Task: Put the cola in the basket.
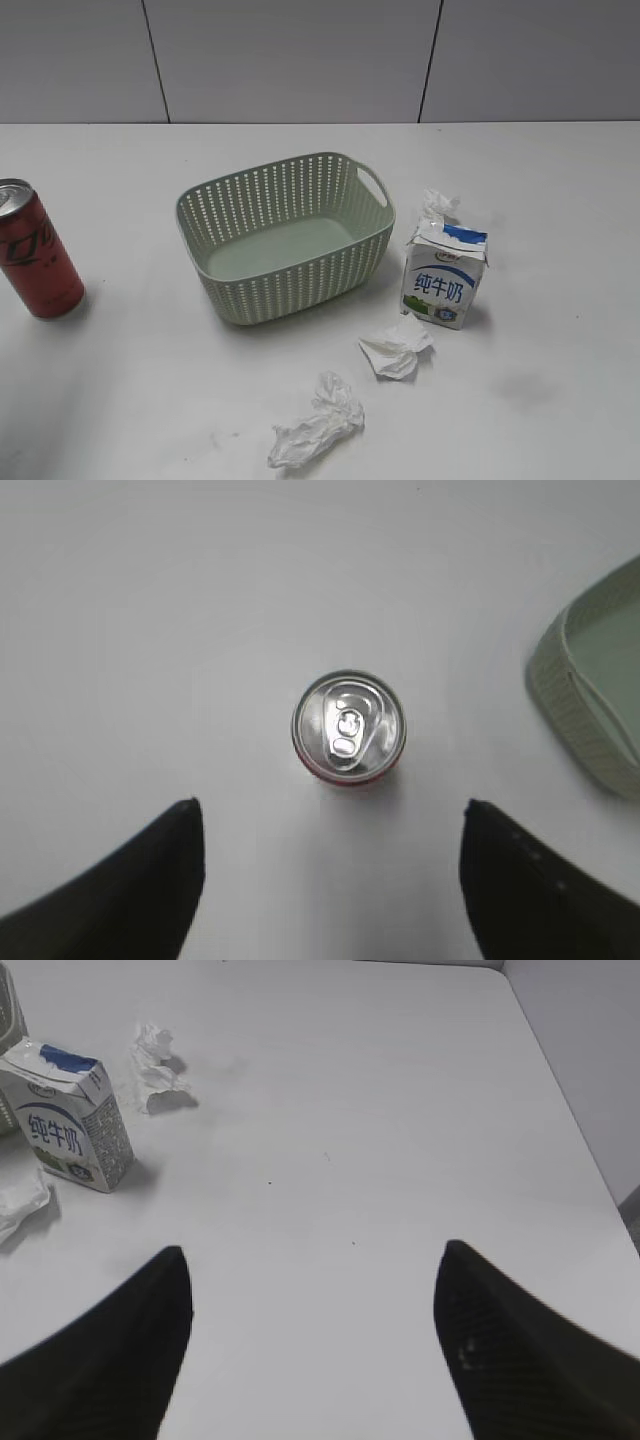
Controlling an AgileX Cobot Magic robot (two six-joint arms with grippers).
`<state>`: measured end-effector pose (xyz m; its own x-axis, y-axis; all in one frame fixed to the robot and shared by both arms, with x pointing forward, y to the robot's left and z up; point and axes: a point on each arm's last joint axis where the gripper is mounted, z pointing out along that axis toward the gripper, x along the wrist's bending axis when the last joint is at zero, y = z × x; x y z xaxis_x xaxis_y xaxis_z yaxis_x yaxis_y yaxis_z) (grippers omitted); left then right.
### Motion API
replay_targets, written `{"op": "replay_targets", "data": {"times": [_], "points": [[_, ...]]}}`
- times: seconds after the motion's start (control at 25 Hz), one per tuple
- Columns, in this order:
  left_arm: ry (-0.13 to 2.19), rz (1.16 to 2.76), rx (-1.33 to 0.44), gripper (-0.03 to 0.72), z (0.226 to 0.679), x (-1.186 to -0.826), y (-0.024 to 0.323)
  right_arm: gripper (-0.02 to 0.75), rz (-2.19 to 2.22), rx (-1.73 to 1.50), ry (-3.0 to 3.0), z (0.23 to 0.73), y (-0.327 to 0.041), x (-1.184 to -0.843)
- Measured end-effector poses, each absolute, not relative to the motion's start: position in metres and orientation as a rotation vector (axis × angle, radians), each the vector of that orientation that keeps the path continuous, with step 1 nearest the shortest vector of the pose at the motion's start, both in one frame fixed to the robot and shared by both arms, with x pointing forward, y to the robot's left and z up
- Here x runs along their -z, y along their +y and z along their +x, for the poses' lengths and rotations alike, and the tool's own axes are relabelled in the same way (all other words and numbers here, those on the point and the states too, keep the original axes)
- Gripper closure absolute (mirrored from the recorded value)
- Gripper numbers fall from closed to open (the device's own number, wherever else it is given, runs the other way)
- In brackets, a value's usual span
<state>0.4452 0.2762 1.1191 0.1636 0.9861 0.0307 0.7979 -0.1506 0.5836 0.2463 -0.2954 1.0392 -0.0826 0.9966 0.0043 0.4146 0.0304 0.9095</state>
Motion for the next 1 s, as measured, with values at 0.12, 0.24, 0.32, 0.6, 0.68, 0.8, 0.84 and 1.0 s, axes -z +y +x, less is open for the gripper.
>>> {"op": "replay_targets", "data": {"times": [0.12, 0.24, 0.32, 0.6, 0.68, 0.8, 0.84, 1.0], "points": [[1.749, 2.104, -0.481, 0.077, 0.481, -1.11, 0.272, 0.164, 1.468, -1.026, 1.59, 0.246, -0.295, -1.039], [1.805, 2.187, -0.383, 0.077, 0.51, -1.091, 0.268, 0.164, 1.468, -1.026, 1.59, 0.246, -0.295, -1.039], [1.837, 2.23, -0.312, 0.077, 0.525, -1.074, 0.266, 0.164, 1.468, -1.026, 1.59, 0.246, -0.295, -1.039], [1.865, 2.311, -0.155, 0.074, 0.551, -1.034, 0.259, 0.164, 1.468, -1.026, 1.59, 0.246, -0.295, -1.039], [1.867, 2.319, -0.15, 0.075, 0.557, -1.03, 0.259, 0.164, 1.468, -1.026, 1.59, 0.246, -0.295, -1.039], [1.869, 2.323, -0.151, 0.075, 0.563, -1.026, 0.259, 0.164, 1.468, -1.026, 1.59, 0.246, -0.295, -1.039], [1.871, 2.326, -0.147, 0.075, 0.565, -1.024, 0.259, 0.164, 1.468, -1.026, 1.59, 0.246, -0.295, -1.039], [1.882, 2.348, -0.131, 0.075, 0.569, -1.015, 0.259, 0.164, 1.468, -1.026, 1.59, 0.246, -0.295, -1.039]]}}
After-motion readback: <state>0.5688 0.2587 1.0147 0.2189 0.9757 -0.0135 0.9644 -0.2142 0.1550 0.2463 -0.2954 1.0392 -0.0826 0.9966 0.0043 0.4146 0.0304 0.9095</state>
